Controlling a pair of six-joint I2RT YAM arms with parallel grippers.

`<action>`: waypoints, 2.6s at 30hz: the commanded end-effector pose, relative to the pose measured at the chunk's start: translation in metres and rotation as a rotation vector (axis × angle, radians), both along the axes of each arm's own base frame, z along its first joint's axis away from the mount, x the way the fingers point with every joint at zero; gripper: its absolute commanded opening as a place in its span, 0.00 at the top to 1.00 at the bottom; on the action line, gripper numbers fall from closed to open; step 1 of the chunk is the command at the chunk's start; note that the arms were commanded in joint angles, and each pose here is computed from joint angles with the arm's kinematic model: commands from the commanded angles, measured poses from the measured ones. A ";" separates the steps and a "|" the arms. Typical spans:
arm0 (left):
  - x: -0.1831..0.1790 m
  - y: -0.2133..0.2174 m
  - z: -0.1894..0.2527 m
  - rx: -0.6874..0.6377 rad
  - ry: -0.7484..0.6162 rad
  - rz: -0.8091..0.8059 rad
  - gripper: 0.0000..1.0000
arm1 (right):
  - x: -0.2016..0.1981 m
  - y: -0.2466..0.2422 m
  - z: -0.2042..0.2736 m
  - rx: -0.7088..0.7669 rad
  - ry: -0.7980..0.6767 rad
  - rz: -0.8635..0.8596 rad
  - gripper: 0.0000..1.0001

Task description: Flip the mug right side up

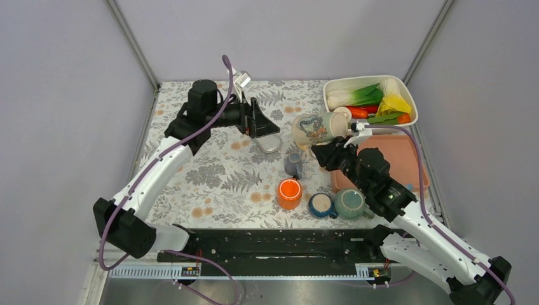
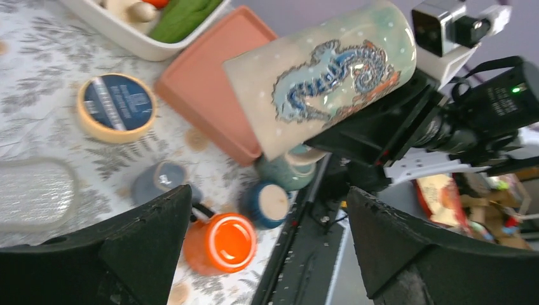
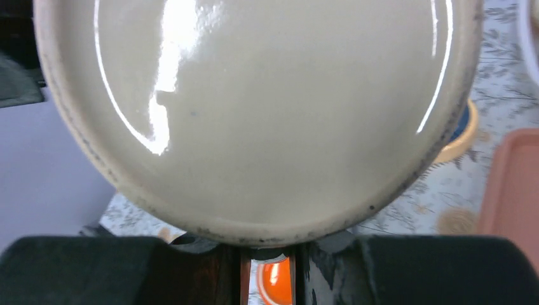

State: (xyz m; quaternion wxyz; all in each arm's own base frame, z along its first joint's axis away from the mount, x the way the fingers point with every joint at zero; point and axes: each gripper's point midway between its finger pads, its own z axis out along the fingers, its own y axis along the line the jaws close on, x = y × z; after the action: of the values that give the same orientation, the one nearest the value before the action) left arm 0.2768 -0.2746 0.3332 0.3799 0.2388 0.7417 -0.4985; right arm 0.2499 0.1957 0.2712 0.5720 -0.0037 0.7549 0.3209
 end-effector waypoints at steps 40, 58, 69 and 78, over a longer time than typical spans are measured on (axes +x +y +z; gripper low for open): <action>0.022 -0.041 0.000 0.183 -0.234 0.015 1.00 | 0.018 0.042 0.001 0.192 0.003 0.068 0.18; -0.032 0.032 -0.063 1.030 -1.006 -0.584 1.00 | 0.005 -0.027 0.082 -0.249 0.018 -0.056 0.03; -0.053 0.015 -0.065 1.256 -1.135 -0.696 1.00 | 0.002 0.080 0.059 -0.391 0.168 0.395 0.06; -0.057 0.005 -0.066 1.257 -1.153 -0.721 1.00 | 0.003 0.106 0.022 -0.462 0.244 0.449 0.19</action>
State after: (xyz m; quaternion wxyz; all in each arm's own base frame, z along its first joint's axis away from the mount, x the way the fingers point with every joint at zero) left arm 0.1984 -0.2533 0.2207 0.2302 0.8530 0.4638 0.0657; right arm 0.2516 0.2963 0.2818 0.3643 -0.2512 0.8597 0.2551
